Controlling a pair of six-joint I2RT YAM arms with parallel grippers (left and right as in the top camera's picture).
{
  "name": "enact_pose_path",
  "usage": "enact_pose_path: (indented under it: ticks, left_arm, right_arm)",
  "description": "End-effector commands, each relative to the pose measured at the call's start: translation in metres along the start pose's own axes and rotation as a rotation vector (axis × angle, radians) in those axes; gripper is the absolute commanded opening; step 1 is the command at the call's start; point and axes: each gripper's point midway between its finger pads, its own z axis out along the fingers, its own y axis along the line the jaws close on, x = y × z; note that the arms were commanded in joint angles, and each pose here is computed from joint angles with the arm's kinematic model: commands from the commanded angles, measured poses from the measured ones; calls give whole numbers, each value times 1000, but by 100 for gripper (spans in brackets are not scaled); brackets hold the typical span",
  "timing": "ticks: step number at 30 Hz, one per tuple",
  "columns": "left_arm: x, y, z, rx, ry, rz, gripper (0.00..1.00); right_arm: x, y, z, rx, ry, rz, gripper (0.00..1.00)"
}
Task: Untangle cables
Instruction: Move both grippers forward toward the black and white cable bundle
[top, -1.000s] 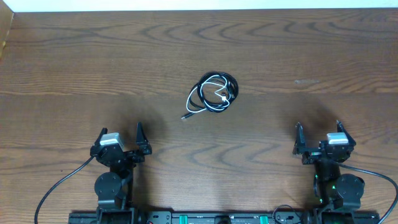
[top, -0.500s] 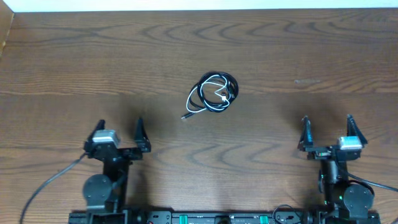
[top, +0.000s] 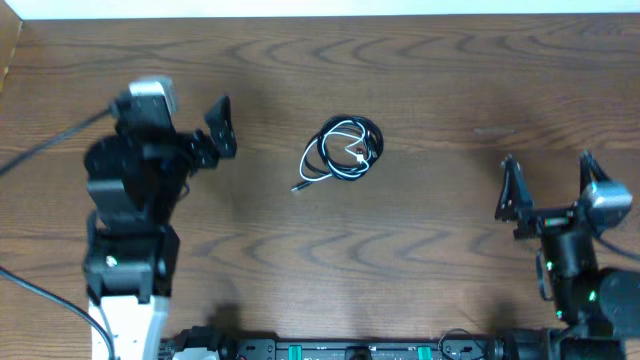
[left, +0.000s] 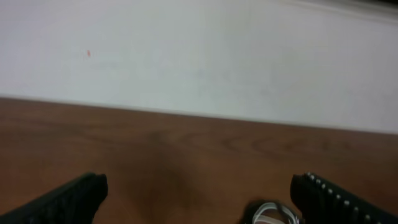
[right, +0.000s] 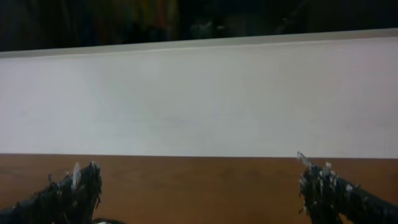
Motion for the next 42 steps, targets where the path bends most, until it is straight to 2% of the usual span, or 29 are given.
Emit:
enact_pose_path:
  ticks: [1, 8, 12, 17, 27, 28, 30, 31, 32, 33, 34, 35, 37, 39, 41, 42]
  left_arm:
    - [-46, -16, -6, 42, -4, -9, 99]
    - [-53, -17, -10, 29, 33, -14, 99]
    - [-44, -28, -12, 96, 73, -21, 99]
    - [-35, -26, -13, 87, 110, -25, 99]
    - [-25, -20, -8, 59, 148, -33, 98]
    - [-24, -19, -7, 58, 153, -34, 97]
    - [-22, -19, -6, 57, 160, -36, 78]
    - [-22, -19, -6, 57, 161, -36, 74]
    - [-22, -19, -6, 57, 162, -36, 69]
    - [-22, -19, -6, 57, 162, -36, 66]
    - [-22, -19, -6, 57, 162, -36, 66]
    - [-21, -19, -6, 57, 164, -36, 66]
    - [-20, -18, -5, 55, 171, -38, 66]
    - [-12, -16, 3, 50, 201, -44, 66]
    - [1, -11, 18, 44, 250, -45, 66]
    - [7, -9, 26, 43, 275, -44, 66]
  right_arm:
    - [-18, 12, 20, -68, 79, 40, 99]
    - [13, 28, 58, -176, 400, 131, 99]
    - [36, 39, 67, -260, 501, 181, 99]
    - [50, 37, 66, -246, 555, 198, 99]
    - [47, 38, 61, -260, 545, 160, 99]
    - [45, 38, 62, -261, 537, 160, 99]
    - [37, 39, 67, -263, 501, 157, 98]
    - [34, 39, 68, -266, 487, 152, 83]
    - [32, 39, 69, -267, 477, 149, 59]
    - [30, 38, 70, -262, 469, 144, 43]
    - [31, 34, 72, -241, 467, 139, 38]
    - [31, 32, 72, -227, 469, 137, 37]
    - [39, 25, 73, -185, 495, 136, 39]
    - [58, 18, 75, -148, 564, 149, 61]
    - [70, 17, 76, -149, 609, 163, 75]
    - [76, 18, 77, -156, 628, 171, 79]
